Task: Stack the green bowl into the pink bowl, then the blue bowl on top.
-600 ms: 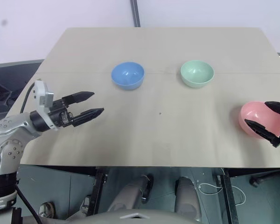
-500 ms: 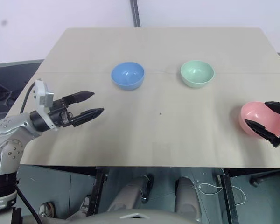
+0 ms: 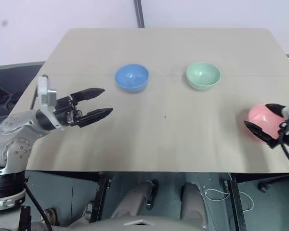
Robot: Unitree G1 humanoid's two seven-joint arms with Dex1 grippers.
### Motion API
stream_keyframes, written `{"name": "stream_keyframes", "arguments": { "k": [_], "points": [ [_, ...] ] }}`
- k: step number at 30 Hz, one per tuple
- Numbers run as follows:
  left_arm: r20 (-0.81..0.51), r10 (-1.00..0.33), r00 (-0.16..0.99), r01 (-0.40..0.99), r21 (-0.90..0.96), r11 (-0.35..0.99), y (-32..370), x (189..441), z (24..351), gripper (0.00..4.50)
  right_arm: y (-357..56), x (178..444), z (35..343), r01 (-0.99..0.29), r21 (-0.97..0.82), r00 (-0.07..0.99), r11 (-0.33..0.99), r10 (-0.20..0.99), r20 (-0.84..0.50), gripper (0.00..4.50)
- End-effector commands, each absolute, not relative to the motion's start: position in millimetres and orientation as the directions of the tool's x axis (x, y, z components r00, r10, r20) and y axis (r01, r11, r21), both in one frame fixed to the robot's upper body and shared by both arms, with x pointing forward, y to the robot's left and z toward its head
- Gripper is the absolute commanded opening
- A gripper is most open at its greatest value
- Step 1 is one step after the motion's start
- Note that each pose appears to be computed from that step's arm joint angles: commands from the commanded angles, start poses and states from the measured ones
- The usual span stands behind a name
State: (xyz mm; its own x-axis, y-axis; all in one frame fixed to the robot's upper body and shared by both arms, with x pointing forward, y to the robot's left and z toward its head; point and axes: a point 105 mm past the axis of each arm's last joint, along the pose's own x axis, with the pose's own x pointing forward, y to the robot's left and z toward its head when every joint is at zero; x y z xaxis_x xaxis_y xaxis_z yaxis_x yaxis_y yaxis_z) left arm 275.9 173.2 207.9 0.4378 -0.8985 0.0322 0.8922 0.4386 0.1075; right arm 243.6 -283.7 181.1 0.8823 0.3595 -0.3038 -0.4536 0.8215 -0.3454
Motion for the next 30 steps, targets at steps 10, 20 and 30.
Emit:
{"name": "stream_keyframes", "arguments": {
  "k": [10,20,30],
  "points": [
    [0.034,-0.985,0.169,0.962,0.213,0.172,154.1,242.2,220.7,4.48,-293.5,262.3,149.1,-0.299,-0.314,0.884,0.901,0.137,-0.448,4.5],
    [0.003,-0.986,0.164,0.963,0.214,0.161,148.5,243.2,214.7,4.48,-298.4,265.3,144.9,-0.283,-0.344,0.876,0.896,0.096,-0.472,4.5],
    [0.003,-0.983,0.185,0.961,0.21,0.181,144.6,245.2,215.3,4.48,-301.5,263.8,144.3,-0.296,-0.368,0.864,0.882,0.083,-0.497,4.5]
  ]
}}
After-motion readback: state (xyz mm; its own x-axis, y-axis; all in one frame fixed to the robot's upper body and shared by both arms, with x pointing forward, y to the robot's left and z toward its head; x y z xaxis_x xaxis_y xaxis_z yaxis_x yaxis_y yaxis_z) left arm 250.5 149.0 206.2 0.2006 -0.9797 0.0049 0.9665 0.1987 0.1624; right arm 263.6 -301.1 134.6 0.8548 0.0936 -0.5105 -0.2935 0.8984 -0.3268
